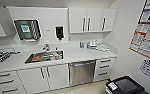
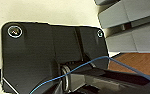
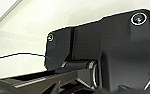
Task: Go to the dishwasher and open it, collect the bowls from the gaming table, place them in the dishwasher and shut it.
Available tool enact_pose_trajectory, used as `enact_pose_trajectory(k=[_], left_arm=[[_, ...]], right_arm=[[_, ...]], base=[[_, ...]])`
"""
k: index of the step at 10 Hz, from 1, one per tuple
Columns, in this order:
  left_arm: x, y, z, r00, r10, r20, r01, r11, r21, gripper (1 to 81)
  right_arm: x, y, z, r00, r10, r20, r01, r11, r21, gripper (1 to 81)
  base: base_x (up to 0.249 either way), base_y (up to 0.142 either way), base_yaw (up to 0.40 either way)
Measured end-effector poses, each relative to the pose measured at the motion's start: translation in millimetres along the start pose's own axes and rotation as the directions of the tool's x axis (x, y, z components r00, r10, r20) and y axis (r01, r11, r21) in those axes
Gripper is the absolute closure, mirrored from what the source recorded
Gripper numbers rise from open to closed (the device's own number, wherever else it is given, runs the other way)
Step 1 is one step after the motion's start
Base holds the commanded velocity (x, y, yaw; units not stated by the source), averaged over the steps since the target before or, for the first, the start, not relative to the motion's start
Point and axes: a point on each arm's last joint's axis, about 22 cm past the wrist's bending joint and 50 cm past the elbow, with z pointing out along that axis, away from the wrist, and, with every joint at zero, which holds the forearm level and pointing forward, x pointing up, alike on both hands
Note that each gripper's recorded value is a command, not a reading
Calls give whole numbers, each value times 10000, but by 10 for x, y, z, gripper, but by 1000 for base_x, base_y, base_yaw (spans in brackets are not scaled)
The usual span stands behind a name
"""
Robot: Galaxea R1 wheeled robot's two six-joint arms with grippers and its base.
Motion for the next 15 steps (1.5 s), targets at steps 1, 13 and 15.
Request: enact_pose_trajectory(k=[1, 13, 15], left_arm=[[0, 3, 2, 10000, 0, 0, 0, 10000, -4, 10], [47, -5, 2, 10000, 16, -73, -16, 10000, 10, 10], [-86, -8, -5, 9999, -67, 112, 66, 10000, 19, 10]], right_arm=[[3, 2, 0, 10000, -3, -4, 3, 10000, -4, 10], [135, 0, 20, 9998, -86, -155, 86, 10000, -14, 10], [-37, -18, 20, 10000, -7, 47, 7, 10000, -2, 10]], base=[[101, 72, 0], [101, 34, 0], [101, 0, 0]])
